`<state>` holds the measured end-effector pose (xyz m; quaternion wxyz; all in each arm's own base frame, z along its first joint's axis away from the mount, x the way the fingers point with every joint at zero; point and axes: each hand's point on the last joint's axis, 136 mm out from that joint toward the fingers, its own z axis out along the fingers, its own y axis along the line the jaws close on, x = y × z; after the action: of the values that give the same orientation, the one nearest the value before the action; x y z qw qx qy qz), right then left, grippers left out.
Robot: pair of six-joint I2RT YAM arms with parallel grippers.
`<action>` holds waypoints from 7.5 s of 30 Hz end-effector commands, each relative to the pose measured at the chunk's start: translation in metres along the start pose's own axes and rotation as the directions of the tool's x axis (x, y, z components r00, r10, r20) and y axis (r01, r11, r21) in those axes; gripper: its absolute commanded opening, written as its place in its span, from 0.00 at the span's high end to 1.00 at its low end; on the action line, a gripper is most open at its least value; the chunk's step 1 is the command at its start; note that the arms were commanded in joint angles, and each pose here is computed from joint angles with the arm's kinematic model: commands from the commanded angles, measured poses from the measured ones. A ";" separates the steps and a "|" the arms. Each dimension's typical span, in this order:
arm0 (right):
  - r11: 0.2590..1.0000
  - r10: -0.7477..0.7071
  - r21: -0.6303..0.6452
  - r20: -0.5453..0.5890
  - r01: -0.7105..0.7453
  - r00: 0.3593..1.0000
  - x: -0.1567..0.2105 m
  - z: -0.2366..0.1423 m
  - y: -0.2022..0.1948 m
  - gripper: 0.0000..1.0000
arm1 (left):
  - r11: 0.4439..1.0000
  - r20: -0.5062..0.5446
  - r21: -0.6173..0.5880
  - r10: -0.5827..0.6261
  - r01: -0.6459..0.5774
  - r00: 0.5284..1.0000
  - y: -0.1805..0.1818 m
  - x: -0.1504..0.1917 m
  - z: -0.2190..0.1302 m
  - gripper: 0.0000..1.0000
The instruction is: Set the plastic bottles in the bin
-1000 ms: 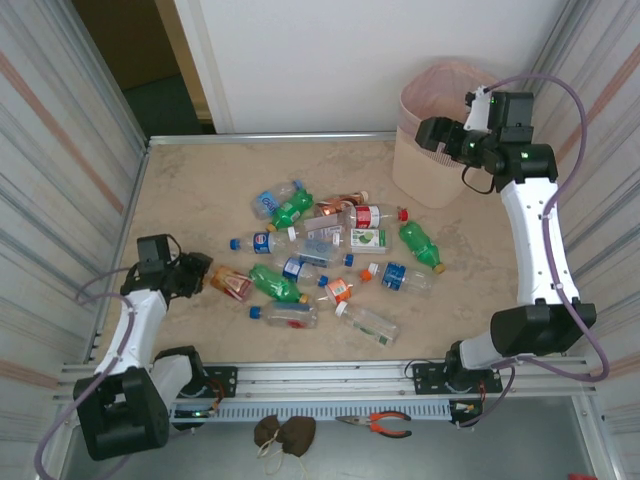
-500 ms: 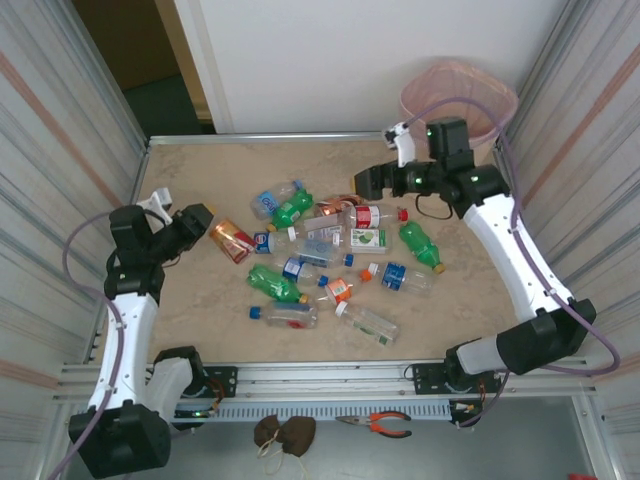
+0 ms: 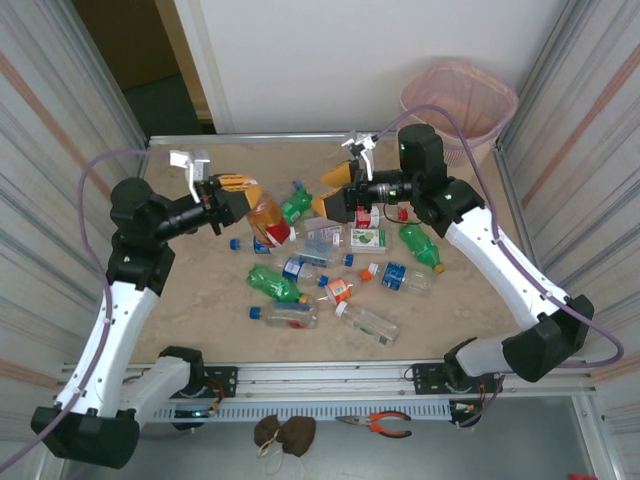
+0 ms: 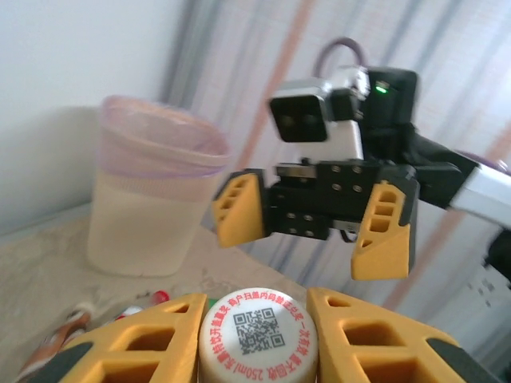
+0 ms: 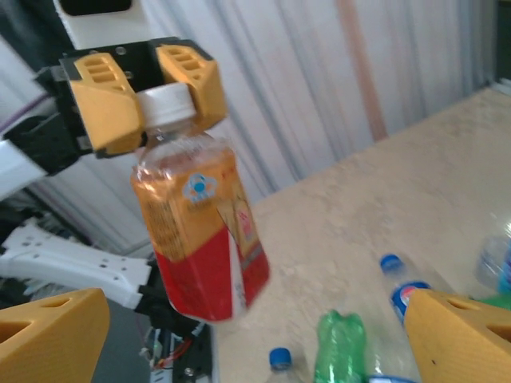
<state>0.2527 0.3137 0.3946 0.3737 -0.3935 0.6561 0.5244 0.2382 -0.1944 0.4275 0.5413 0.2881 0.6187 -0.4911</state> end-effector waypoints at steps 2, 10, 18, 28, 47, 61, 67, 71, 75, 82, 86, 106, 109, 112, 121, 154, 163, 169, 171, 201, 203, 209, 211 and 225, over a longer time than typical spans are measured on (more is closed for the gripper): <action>0.962 -0.138 -0.232 0.043 0.144 0.990 -0.013 -0.001 0.044 0.03 | 0.928 0.037 0.240 0.284 -0.285 0.958 -0.054 -0.018 0.011 0.95; 0.858 -0.282 -0.434 0.047 0.274 0.958 0.007 0.001 0.088 0.03 | 0.793 0.093 0.455 0.410 -0.404 0.908 -0.105 -0.019 0.028 0.96; 0.835 -0.383 -0.408 0.049 0.369 0.922 0.032 0.001 0.107 0.19 | 0.752 0.133 0.484 0.443 -0.448 0.887 -0.121 -0.018 0.031 0.96; 0.830 -0.385 -0.414 0.062 0.375 0.921 0.030 -0.013 0.124 0.36 | 0.748 0.149 0.490 0.435 -0.448 0.888 -0.134 -0.019 0.032 0.89; 0.922 -0.381 -0.045 0.075 0.385 0.921 0.001 -0.034 0.075 0.47 | 0.894 0.100 0.015 0.444 -0.448 0.890 -0.074 -0.030 0.025 0.34; 0.688 -0.038 0.699 0.303 -0.195 0.952 -0.071 -0.151 -0.145 0.52 | 0.903 -0.122 -0.277 0.305 -0.328 0.944 0.005 0.023 0.025 0.33; 0.510 0.105 0.686 0.551 -0.520 0.828 -0.082 -0.225 -0.226 0.53 | 0.903 -0.137 -0.291 0.288 -0.317 0.948 0.014 0.034 0.027 0.33; 0.441 0.136 0.628 0.660 -0.641 0.739 -0.089 -0.261 -0.263 0.55 | 0.901 -0.149 -0.296 0.284 -0.317 0.947 0.018 0.039 0.028 0.33; 0.322 0.181 0.557 0.757 -0.765 0.627 -0.082 -0.292 -0.301 0.61 | 0.900 -0.153 -0.296 0.285 -0.319 0.946 0.021 0.044 0.029 0.33; 0.234 0.283 0.471 0.804 -0.850 0.523 -0.058 -0.286 -0.360 0.63 | 0.887 -0.162 -0.332 0.280 -0.319 0.946 0.032 0.050 0.029 0.33; 0.165 0.325 0.464 0.808 -0.871 0.492 -0.045 -0.276 -0.375 0.59 | 0.884 -0.174 -0.339 0.277 -0.322 0.945 0.035 0.054 0.029 0.33; -0.236 0.333 0.744 0.666 -0.625 0.667 0.027 -0.328 -0.354 0.49 | 0.887 -0.202 -0.340 0.257 -0.314 0.945 0.054 0.066 0.047 0.33; -0.254 0.341 0.773 0.634 -0.582 0.693 0.033 -0.342 -0.352 0.51 | 0.885 -0.208 -0.347 0.252 -0.312 0.945 0.057 0.069 0.047 0.33; -0.270 0.344 0.806 0.592 -0.527 0.729 0.037 -0.356 -0.353 0.52 | 0.886 -0.202 -0.346 0.250 -0.308 0.947 0.056 0.068 0.048 0.34; -0.412 0.340 0.865 0.437 -0.286 0.833 0.045 -0.398 -0.348 0.53 | 0.878 -0.206 -0.360 0.254 -0.315 0.945 0.055 0.067 0.041 0.34; -0.046 0.608 0.948 0.276 -0.314 0.744 0.136 -0.269 -0.448 0.44 | 0.815 -0.468 -0.516 -0.010 -0.264 0.884 0.112 0.144 0.023 0.34; -0.044 0.617 0.947 0.275 -0.317 0.737 0.136 -0.268 -0.443 0.30 | 0.755 -0.461 -0.652 -0.325 -0.067 0.826 0.142 0.191 0.009 0.36; -0.038 0.585 0.948 0.278 -0.317 0.762 0.112 -0.272 -0.427 0.20 | 0.693 -0.415 -0.719 -0.479 0.044 0.773 0.145 0.217 0.004 0.37; -0.035 0.573 0.949 0.277 -0.315 0.771 0.103 -0.274 -0.420 0.17 | 0.671 -0.388 -0.737 -0.522 0.085 0.760 0.144 0.223 0.003 0.36; 0.051 0.299 0.971 0.207 -0.232 0.932 -0.028 -0.256 -0.285 0.18 | -0.517 0.596 -0.664 -0.802 0.539 -0.035 0.086 0.337 -0.107 0.53; 0.051 0.279 0.972 0.209 -0.232 0.937 -0.033 -0.257 -0.280 0.18 | -0.568 0.636 -0.637 -0.770 0.521 -0.061 0.074 0.349 -0.110 0.52; 0.068 0.235 0.966 0.226 -0.248 0.945 -0.045 -0.257 -0.263 0.18 | -0.659 0.720 -0.575 -0.689 0.485 -0.084 0.056 0.370 -0.118 0.48; 0.073 0.227 0.966 0.226 -0.247 0.947 -0.048 -0.256 -0.259 0.18 | -0.675 0.735 -0.564 -0.673 0.476 -0.083 0.054 0.373 -0.119 0.44; 0.078 0.222 0.968 0.217 -0.240 0.951 -0.045 -0.255 -0.246 0.19 | -0.735 0.800 -0.477 -0.590 0.482 -0.109 0.071 0.386 -0.111 0.42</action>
<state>0.4880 0.0338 0.3575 0.4305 0.0722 0.8995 0.0189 0.1572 -0.1383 0.0376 -0.0497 -0.6155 0.7545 -0.2223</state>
